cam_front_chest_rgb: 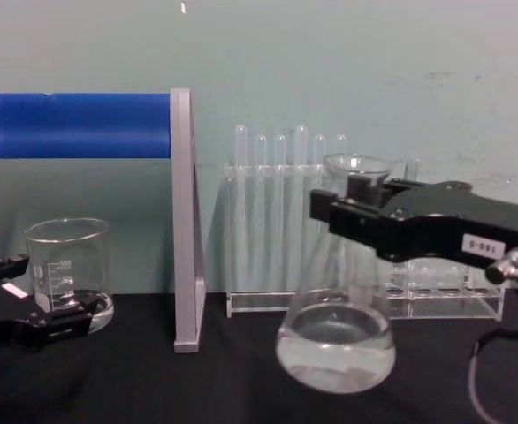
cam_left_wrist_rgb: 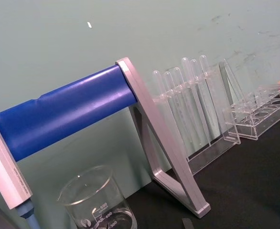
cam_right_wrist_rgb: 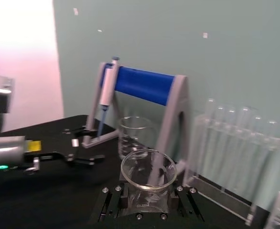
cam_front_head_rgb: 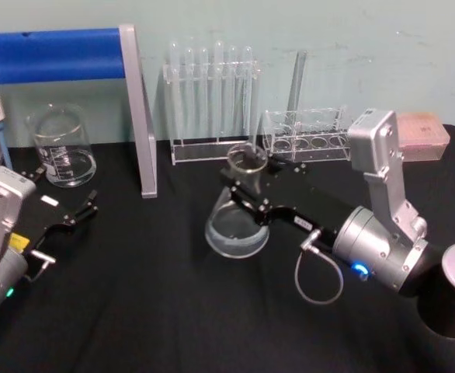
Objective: Grasp the erlenmeyer flask with one hand, shake it three times, then place it back.
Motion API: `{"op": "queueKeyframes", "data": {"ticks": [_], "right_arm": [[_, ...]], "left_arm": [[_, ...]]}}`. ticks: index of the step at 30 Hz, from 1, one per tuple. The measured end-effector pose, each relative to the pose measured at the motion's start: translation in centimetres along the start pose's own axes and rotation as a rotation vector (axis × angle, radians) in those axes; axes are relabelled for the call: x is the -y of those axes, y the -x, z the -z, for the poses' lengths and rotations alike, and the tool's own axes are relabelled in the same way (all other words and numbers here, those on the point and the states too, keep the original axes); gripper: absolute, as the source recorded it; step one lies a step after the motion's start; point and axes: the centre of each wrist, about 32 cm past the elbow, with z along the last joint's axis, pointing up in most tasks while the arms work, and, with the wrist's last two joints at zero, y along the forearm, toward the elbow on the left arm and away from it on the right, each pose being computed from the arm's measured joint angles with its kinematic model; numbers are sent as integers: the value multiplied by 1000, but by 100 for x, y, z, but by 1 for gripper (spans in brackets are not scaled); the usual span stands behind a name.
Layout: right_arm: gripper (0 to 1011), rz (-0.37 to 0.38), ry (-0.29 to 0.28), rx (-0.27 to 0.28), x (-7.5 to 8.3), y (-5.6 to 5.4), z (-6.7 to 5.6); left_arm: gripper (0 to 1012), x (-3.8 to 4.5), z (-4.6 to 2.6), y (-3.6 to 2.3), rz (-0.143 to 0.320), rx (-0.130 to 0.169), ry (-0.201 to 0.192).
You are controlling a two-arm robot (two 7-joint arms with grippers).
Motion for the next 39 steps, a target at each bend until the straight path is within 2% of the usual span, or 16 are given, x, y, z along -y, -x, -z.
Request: {"op": "queueKeyframes", "data": {"ticks": [8, 14, 21, 30, 39], "right_arm": [[453, -70, -3, -1, -5, 141, -15], [453, -96, -3, 0, -13, 197, -23], [453, -96, 0, 0, -18, 201, -19], [453, -19, -2, -2, -25, 63, -14], [453, 107, -3, 2, -22, -187, -2]], "left_arm": [[1001, 0, 0, 0, 0, 0, 0], [1001, 0, 0, 0, 0, 0, 0], [1001, 0, 0, 0, 0, 0, 0], [1000, 0, 0, 0, 0, 0, 0], [1001, 0, 0, 0, 0, 0, 0]]}}
